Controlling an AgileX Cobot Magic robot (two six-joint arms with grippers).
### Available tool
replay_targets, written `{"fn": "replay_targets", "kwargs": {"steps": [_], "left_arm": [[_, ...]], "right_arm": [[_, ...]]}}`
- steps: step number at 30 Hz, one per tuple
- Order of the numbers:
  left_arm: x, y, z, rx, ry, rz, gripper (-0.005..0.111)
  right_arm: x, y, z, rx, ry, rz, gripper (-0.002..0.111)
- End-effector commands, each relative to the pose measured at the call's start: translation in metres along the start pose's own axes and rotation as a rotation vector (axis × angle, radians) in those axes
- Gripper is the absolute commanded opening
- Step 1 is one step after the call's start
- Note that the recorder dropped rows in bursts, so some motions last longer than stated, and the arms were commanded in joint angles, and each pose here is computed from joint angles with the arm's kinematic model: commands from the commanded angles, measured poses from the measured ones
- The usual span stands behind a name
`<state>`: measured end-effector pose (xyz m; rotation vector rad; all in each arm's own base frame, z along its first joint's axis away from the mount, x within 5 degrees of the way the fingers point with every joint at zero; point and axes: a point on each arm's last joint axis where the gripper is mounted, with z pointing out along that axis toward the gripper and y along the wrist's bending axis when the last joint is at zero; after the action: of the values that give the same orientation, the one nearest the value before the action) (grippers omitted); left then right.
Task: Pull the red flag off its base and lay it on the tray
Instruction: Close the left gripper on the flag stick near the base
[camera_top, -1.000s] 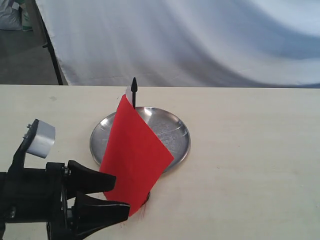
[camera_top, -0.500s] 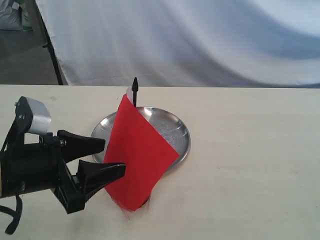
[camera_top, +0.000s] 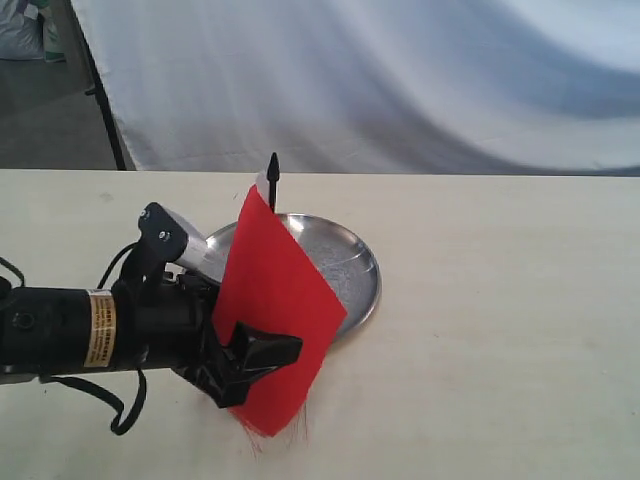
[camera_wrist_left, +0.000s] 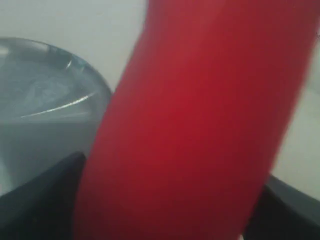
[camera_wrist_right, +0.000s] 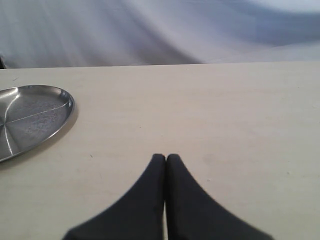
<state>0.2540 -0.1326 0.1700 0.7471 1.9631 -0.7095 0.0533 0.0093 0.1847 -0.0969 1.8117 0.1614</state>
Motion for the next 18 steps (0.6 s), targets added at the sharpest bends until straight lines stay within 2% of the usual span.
{"fn": "replay_targets", "kwargs": {"steps": [1, 4, 7, 10, 11, 13, 18], "left_arm": [[0.0073, 0.0069, 0.0135, -0.008, 0.030, -0.036, 0.072], [0.0116, 0.0094, 0.0180, -0.008, 0.046, -0.048, 0.071], [0.0129, 0.0113, 0.0200, -0.018, 0.044, -0.071, 0.059], [0.0123, 0.0110, 0.0200, -0.015, 0.038, -0.064, 0.037], [0.0120, 0.0108, 0.0200, -0.012, 0.035, -0.046, 0.021], [0.0121, 0.0107, 0.0200, -0.010, 0.036, 0.018, 0.000], [0.0098, 0.0091, 0.0197, 0.006, 0.015, 0.040, 0.000]], "right_arm": [[0.0005, 0.0000, 0.0000, -0.001, -0.007, 0.000, 0.000], [0.0005, 0.0000, 0.0000, -0.001, -0.007, 0.000, 0.000], [0.0005, 0.0000, 0.0000, -0.001, -0.007, 0.000, 0.000], [0.0005, 0.0000, 0.0000, -0.001, -0.007, 0.000, 0.000], [0.0005, 0.0000, 0.0000, -0.001, -0.007, 0.000, 0.000], [0.0005, 0.0000, 0.0000, -0.001, -0.007, 0.000, 0.000], [0.0005, 0.0000, 0.0000, -0.001, -0.007, 0.000, 0.000]]}}
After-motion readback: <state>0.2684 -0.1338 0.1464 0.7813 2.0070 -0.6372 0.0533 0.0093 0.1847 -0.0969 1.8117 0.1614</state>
